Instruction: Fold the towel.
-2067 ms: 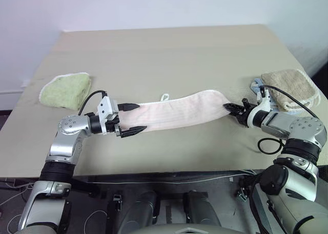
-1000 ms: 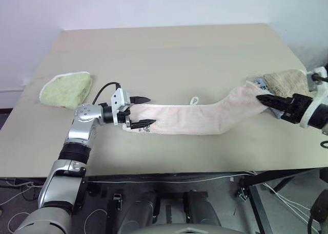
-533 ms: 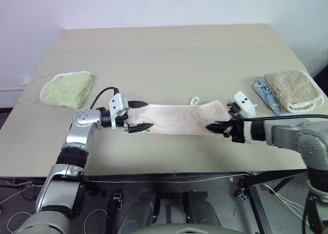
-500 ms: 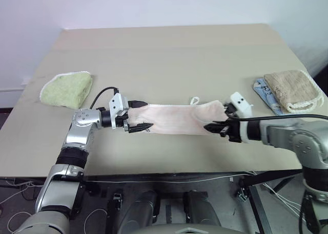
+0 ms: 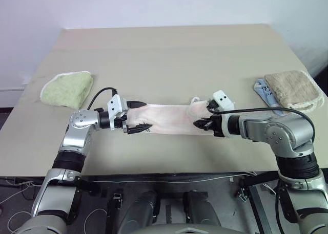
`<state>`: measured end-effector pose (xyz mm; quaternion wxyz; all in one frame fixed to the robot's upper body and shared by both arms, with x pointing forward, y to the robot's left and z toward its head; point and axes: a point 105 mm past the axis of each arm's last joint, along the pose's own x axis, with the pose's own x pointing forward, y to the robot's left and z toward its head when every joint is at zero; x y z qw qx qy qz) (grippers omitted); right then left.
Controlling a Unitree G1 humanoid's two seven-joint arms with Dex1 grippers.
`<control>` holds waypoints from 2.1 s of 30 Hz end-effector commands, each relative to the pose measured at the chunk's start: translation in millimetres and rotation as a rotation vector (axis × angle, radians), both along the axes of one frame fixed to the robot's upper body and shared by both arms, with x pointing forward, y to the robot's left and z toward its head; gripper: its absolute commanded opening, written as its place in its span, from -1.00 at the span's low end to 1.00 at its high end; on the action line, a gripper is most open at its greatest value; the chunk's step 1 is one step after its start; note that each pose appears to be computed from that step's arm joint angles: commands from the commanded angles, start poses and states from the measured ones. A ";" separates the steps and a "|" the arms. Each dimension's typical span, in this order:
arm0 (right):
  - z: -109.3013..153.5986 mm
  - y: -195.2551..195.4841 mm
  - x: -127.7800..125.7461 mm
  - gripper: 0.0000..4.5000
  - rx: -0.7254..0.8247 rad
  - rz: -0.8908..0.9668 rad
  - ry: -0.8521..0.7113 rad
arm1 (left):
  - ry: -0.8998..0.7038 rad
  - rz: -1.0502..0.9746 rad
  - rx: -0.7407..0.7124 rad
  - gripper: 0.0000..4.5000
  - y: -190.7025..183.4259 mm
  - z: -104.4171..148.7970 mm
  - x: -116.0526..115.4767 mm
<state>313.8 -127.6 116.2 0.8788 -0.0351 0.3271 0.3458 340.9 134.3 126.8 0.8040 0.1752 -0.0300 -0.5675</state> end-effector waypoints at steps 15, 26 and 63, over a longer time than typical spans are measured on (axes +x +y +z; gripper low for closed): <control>80.7 -17.6 -6.0 0.93 0.335 0.049 -0.243 | -0.051 0.028 -0.172 1.00 -2.7 53.5 11.0; 74.5 -41.4 20.3 0.06 0.351 -0.096 -0.426 | 0.022 -0.064 -0.355 0.12 -57.5 99.4 20.3; 0.6 -37.9 64.7 -1.00 0.083 -0.219 -0.577 | -0.029 -0.144 -0.032 -0.99 -147.6 -19.2 9.9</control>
